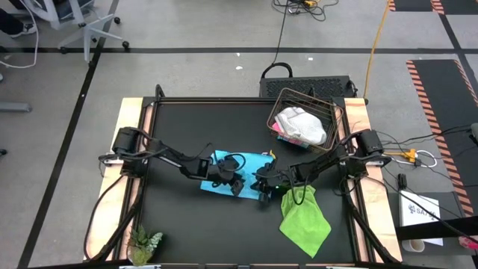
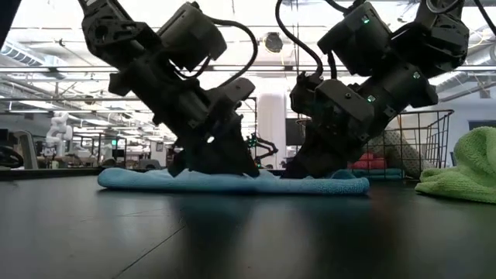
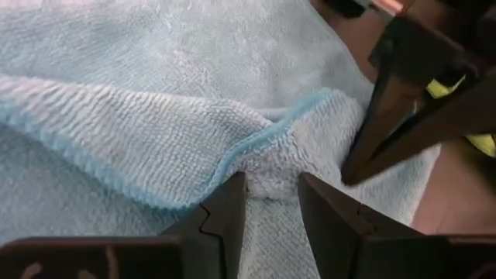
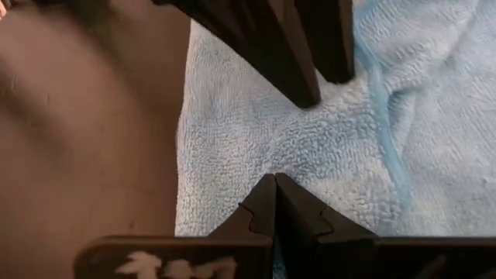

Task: Fold microfiber towels
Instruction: Fold the blue towel

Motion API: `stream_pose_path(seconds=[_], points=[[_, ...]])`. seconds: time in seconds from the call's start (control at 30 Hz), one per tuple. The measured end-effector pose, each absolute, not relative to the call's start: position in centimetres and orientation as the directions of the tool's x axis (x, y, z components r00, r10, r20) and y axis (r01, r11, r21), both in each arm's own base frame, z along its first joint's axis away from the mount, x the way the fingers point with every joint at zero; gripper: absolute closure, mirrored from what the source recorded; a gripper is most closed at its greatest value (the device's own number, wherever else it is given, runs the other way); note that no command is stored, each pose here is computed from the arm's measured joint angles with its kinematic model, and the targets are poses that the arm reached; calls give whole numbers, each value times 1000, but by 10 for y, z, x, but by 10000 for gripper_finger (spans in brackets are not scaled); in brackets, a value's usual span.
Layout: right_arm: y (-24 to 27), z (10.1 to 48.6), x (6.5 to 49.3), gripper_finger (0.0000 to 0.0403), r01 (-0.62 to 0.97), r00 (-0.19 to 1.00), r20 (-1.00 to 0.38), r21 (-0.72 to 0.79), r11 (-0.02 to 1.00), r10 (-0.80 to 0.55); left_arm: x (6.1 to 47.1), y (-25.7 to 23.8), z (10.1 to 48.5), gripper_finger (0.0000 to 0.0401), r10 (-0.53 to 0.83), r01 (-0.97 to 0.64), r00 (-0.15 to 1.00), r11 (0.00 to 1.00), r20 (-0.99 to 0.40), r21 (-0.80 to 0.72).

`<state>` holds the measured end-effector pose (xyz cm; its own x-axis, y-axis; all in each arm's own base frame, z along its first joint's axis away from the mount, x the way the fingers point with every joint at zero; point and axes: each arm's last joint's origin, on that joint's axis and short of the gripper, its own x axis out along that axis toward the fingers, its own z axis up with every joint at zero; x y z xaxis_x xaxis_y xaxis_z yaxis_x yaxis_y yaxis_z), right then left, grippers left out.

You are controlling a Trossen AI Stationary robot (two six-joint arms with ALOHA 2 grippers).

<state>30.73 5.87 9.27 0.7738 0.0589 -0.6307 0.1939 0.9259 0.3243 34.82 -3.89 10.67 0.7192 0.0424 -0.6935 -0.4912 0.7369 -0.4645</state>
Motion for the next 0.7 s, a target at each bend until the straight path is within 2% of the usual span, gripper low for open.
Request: stream_pose_path(seconds=[0.23,0.4,0.7], points=[[47,126,297,398,190,768,-638,315,930,60,348,-36,106,274,32,-481,717,745,-696,-462],[44,148,286,370,165,758,-649,291,942,68,348,-36,106,274,29,-481,717,744,-696,-465],[35,132,285,307,290,687,-725,325,900,40,348,-36,106,274,29,-482,719,741,-695,-467]])
